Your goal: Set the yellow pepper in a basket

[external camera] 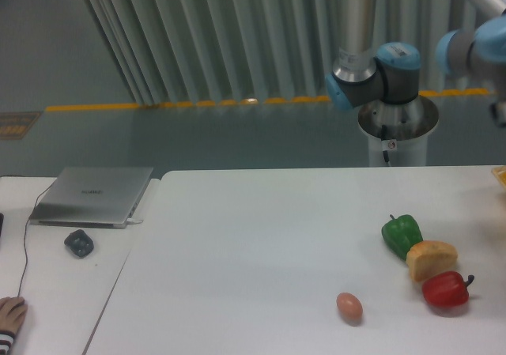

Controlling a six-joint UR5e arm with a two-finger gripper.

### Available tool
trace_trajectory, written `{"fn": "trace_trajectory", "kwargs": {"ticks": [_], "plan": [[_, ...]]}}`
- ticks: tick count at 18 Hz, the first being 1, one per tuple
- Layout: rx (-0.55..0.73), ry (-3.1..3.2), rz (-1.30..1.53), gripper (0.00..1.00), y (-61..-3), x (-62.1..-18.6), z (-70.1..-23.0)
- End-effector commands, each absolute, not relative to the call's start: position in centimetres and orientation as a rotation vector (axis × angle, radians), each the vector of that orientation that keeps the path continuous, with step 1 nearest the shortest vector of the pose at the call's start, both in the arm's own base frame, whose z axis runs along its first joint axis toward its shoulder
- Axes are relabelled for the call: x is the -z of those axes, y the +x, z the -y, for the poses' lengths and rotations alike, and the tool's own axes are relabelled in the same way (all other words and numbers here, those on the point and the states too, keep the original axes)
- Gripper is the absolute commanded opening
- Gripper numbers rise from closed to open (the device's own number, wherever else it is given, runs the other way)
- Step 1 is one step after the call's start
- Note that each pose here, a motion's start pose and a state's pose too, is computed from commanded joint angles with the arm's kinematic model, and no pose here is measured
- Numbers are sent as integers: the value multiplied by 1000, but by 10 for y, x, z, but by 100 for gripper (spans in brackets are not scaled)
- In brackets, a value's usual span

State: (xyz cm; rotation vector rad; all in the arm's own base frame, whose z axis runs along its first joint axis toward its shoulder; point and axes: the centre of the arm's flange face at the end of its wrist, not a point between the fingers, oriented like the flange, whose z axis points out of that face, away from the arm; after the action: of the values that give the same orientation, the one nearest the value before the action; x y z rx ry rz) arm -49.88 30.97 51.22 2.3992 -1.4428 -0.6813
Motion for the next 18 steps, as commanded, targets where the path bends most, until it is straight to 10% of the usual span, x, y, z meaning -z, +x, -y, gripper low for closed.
{"fn": "trace_trajectory", "kwargs": {"ticks": [12, 18], "plan": [[593, 2592, 1098, 62, -583, -462, -229], [637, 2628, 1051, 100, -596, -452, -258]]}}
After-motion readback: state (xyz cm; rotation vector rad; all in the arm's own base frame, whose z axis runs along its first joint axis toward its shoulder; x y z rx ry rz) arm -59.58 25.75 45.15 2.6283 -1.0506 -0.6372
